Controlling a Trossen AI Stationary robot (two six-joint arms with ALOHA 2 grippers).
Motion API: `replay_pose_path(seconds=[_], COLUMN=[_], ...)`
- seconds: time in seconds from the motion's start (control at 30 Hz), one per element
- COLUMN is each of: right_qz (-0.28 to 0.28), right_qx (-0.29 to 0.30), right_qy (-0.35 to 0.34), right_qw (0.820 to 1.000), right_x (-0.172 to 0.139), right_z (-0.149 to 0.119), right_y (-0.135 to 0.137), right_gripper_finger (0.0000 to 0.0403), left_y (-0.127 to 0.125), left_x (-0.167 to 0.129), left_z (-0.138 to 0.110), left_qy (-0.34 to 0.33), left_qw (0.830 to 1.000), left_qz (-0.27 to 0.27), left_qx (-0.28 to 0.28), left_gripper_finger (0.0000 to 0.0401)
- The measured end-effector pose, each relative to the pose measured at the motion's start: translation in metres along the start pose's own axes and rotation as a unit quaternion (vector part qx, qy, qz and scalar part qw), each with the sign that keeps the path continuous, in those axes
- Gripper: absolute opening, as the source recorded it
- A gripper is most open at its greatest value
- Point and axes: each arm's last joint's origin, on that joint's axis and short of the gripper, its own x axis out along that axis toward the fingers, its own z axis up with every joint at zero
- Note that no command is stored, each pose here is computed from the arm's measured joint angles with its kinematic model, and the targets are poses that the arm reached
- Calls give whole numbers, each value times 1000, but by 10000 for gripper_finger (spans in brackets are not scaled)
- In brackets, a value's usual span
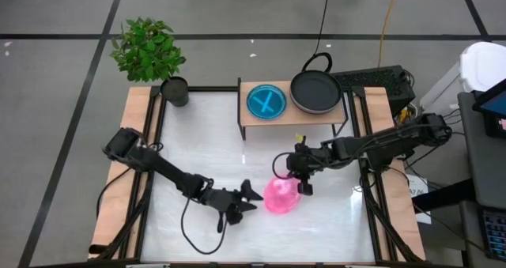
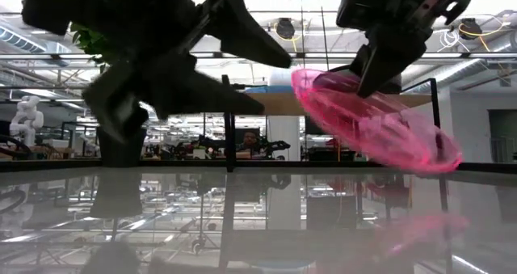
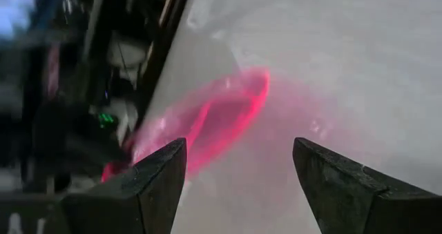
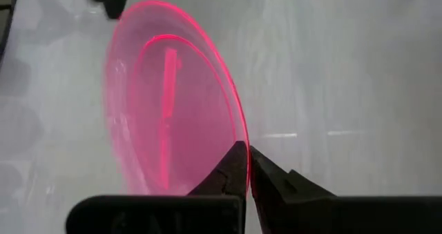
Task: Place and stack plates onto a shelf
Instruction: Stack the pink plate on top of the blue plate on the shelf
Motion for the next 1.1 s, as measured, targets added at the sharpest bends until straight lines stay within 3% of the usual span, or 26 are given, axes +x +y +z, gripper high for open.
replay_pose_path(seconds=[0.07,0.63,0.97,1.1], right_qz=[-3,4,0,0], right_qx=[3,55,79,90], right_qy=[0,29,27,27], right_qw=[1000,998,996,996], right_x=[0,10,10,10], right_z=[0,-1,0,0], right_y=[-3,-12,-17,-17], right_gripper_finger=[0,0,0,0], left_y=[-5,2,4,4], left_x=[6,29,31,31], left_z=[0,-26,-34,-32], left_qy=[-11,29,18,-9], left_qw=[999,990,976,975], left_qz=[7,15,-12,-17], left_qx=[34,139,217,223], left_gripper_finger=[271,265,145,106])
